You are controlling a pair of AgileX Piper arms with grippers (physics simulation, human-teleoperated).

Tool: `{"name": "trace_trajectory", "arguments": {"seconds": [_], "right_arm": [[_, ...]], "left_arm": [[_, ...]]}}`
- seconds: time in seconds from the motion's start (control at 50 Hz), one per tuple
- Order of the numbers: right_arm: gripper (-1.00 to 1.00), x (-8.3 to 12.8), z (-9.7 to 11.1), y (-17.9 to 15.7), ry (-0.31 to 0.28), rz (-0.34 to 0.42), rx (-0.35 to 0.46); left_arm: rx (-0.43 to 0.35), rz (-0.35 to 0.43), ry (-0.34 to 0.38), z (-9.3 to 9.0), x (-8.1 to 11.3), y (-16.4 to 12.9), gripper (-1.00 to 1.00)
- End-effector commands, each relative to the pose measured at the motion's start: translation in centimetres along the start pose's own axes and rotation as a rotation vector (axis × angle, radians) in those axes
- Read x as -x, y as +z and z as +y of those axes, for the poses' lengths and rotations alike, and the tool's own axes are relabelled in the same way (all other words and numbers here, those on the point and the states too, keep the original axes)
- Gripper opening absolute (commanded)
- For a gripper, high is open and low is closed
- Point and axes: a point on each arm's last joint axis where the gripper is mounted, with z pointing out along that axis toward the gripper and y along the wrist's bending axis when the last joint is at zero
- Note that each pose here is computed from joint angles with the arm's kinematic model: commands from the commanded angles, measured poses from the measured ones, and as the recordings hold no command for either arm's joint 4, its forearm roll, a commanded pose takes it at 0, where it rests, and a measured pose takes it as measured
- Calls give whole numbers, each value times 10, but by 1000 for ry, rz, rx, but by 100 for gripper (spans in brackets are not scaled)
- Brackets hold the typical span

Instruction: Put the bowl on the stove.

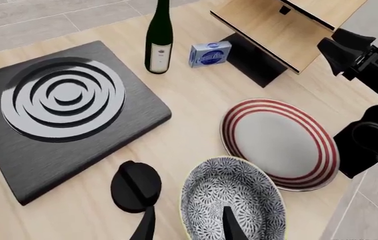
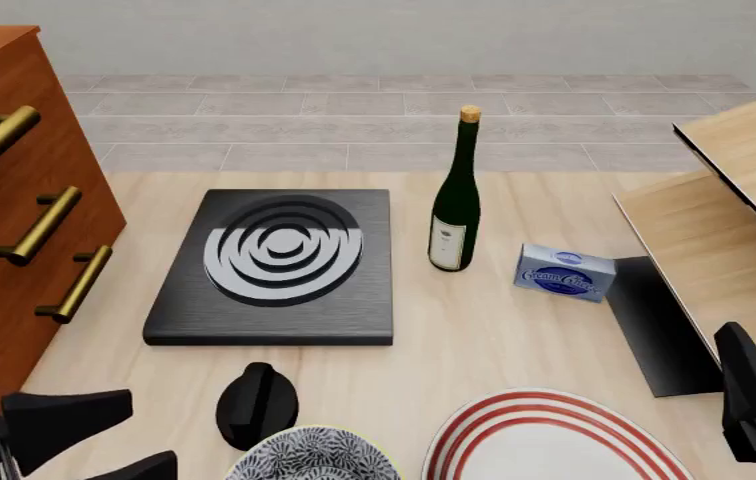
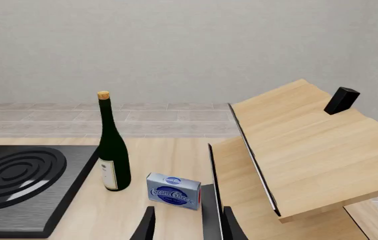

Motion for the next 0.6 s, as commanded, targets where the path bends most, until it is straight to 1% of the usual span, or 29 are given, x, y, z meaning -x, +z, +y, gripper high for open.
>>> {"name": "trace_trajectory", "arguments": {"seconds": [0.02,0.14,0.18,0.24,0.6], "right_arm": [[100,0,0,0,0,0,0],[100,0,0,0,0,0,0],[100,0,0,0,0,0,0],[100,0,0,0,0,0,0],[100,0,0,0,0,0,0]], "left_arm": [[-9,11,7,0,-4,8,100],[-10,12,16,0,-5,12,100],[-8,12,31,1,-7,14,100],[-8,7,28,0,-6,16,100],[-13,33,26,2,-19,25,100]]}}
